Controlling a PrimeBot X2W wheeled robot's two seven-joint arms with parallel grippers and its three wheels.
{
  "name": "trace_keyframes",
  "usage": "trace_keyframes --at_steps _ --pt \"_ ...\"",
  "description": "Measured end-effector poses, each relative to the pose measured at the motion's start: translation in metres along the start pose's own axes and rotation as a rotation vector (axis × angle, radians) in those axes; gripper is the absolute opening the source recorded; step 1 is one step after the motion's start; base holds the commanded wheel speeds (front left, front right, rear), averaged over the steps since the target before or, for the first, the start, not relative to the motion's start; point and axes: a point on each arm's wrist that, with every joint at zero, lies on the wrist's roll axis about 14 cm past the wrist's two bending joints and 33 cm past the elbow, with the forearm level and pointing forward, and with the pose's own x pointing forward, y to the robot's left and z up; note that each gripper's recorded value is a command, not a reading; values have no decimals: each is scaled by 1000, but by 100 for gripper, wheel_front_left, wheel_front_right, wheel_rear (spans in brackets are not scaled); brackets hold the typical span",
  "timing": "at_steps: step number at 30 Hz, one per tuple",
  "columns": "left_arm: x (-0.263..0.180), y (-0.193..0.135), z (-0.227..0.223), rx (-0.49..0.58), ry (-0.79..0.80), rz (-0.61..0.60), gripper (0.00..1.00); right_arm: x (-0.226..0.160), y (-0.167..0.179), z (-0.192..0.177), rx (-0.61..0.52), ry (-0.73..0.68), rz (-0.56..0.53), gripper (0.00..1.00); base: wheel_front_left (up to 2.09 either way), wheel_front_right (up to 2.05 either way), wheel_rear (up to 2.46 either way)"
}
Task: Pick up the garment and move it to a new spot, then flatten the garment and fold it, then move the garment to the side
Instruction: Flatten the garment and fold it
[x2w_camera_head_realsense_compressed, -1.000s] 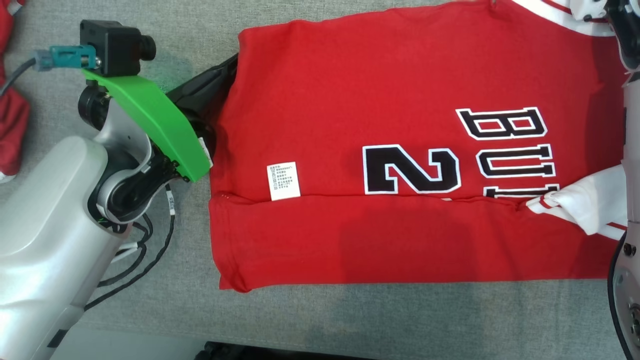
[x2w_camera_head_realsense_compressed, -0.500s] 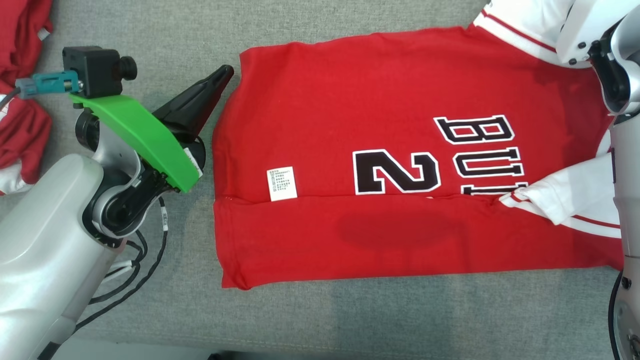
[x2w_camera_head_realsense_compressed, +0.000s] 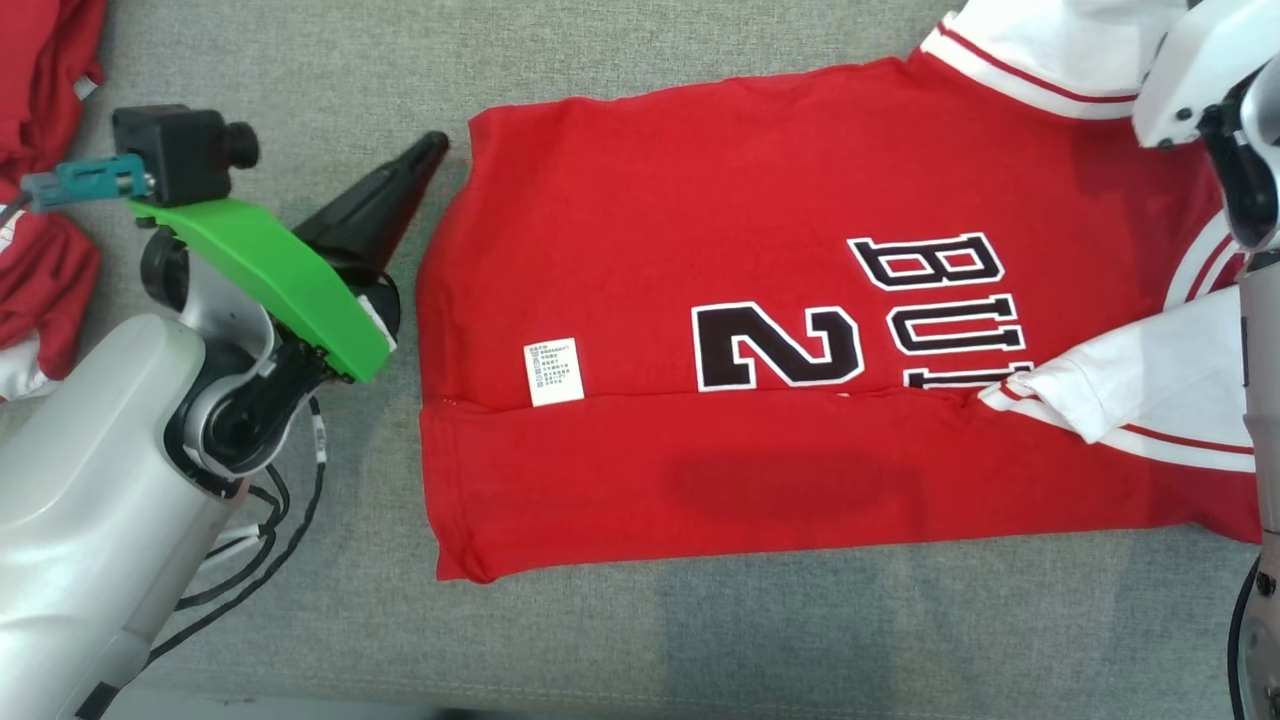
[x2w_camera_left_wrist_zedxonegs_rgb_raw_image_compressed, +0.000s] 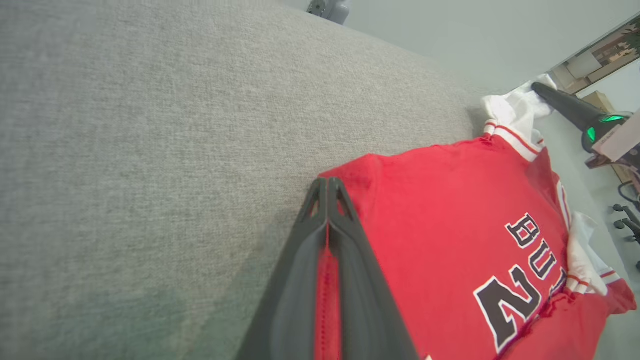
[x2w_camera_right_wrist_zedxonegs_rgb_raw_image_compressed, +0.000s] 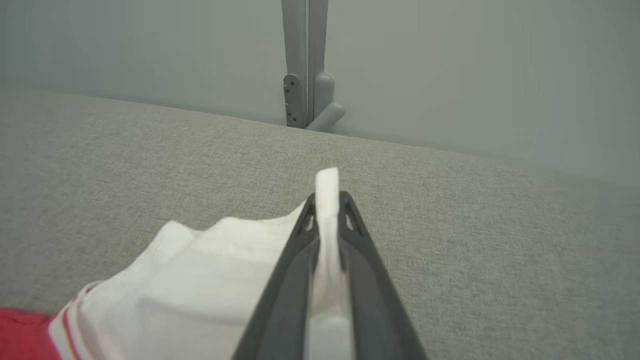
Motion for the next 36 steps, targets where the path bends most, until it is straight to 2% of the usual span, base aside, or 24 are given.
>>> trace_keyframes --at_steps 1,2,3,7,10,19,31,36 --pt "0 4 1 -5 -13 17 22 0 -3 3 1 -19 -12 100 0 0 0" --pt "1 8 2 -5 -21 32 50 0 -5 6 -4 -43 -22 100 0 0 0" --pt "1 11 3 11 -30 44 100 0 -6 9 -8 -58 -29 100 0 0 0" --pt "0 19 11 65 -86 93 100 -3 -2 19 -6 -116 -39 100 0 0 0" --pt "-4 16 15 62 -127 98 100 -10 1 25 -18 -142 -37 100 0 0 0" --pt "-45 12 13 195 -217 195 100 -65 15 30 -34 -189 -9 100 0 0 0" --pt "-102 -6 -7 286 -288 278 100 -152 19 22 -30 -300 -38 100 0 0 0" --pt "-121 -19 0 312 -359 284 100 -180 21 21 -46 -364 -55 100 0 0 0"
